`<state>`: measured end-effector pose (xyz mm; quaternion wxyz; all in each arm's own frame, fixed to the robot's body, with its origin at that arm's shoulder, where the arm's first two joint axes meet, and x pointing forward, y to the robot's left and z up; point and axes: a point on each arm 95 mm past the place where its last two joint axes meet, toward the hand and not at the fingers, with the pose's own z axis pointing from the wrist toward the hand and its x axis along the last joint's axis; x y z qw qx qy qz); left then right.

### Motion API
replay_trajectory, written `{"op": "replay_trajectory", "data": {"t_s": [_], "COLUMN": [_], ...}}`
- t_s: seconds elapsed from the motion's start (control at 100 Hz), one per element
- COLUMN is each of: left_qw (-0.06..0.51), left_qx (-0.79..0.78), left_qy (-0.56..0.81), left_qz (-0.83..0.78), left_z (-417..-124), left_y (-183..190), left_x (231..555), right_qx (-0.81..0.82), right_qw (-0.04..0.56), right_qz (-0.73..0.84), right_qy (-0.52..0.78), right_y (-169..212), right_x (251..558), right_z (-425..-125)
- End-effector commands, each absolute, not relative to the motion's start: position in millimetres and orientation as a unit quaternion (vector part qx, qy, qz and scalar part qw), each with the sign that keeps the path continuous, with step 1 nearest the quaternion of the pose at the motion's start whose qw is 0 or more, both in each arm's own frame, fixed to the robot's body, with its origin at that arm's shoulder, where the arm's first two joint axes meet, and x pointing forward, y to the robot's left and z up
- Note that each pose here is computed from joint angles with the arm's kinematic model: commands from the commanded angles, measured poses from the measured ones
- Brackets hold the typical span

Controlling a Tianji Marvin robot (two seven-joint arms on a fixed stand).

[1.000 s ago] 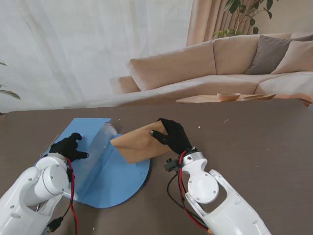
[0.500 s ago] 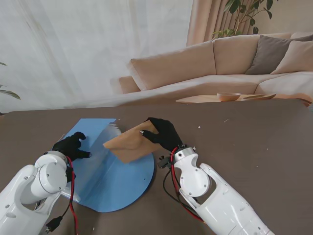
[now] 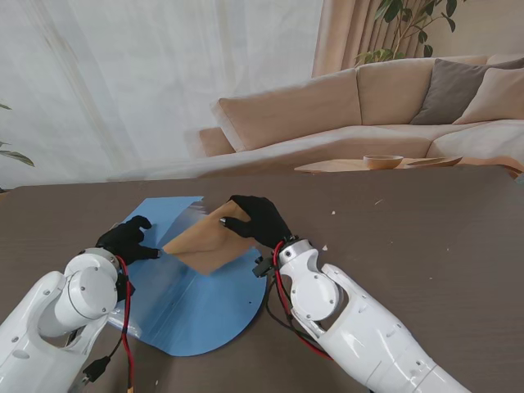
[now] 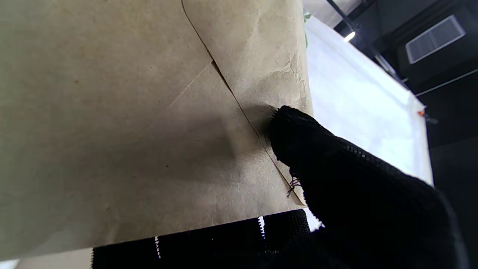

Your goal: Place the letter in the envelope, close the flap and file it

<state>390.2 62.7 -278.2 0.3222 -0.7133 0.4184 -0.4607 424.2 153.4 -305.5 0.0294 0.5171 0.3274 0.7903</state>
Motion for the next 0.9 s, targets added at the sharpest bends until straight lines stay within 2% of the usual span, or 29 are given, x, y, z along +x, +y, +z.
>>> {"op": "replay_trajectory", "data": {"t_s": [0.0, 0.53, 0.89], "left_qw": [0.310, 0.296, 0.281], "left_qx": [-0.715, -0.726, -0.740], "left_qy": [0.419, 0.417, 0.407], "left_qz": [-0.465, -0.460, -0.455], "left_z": [-275, -270, -269], "left_y": [57, 58, 57], "left_x": [390, 394, 402], "right_qx": [0.510, 0.370, 0.353], "right_qw": [0.028, 0.081, 0.082], "right_qz": [0.793, 0.863, 0.868], "right_qy": [0.333, 0.335, 0.341], "right_y": [159, 158, 168], "right_x": [423, 423, 430], "right_z": [-307, -306, -296]}}
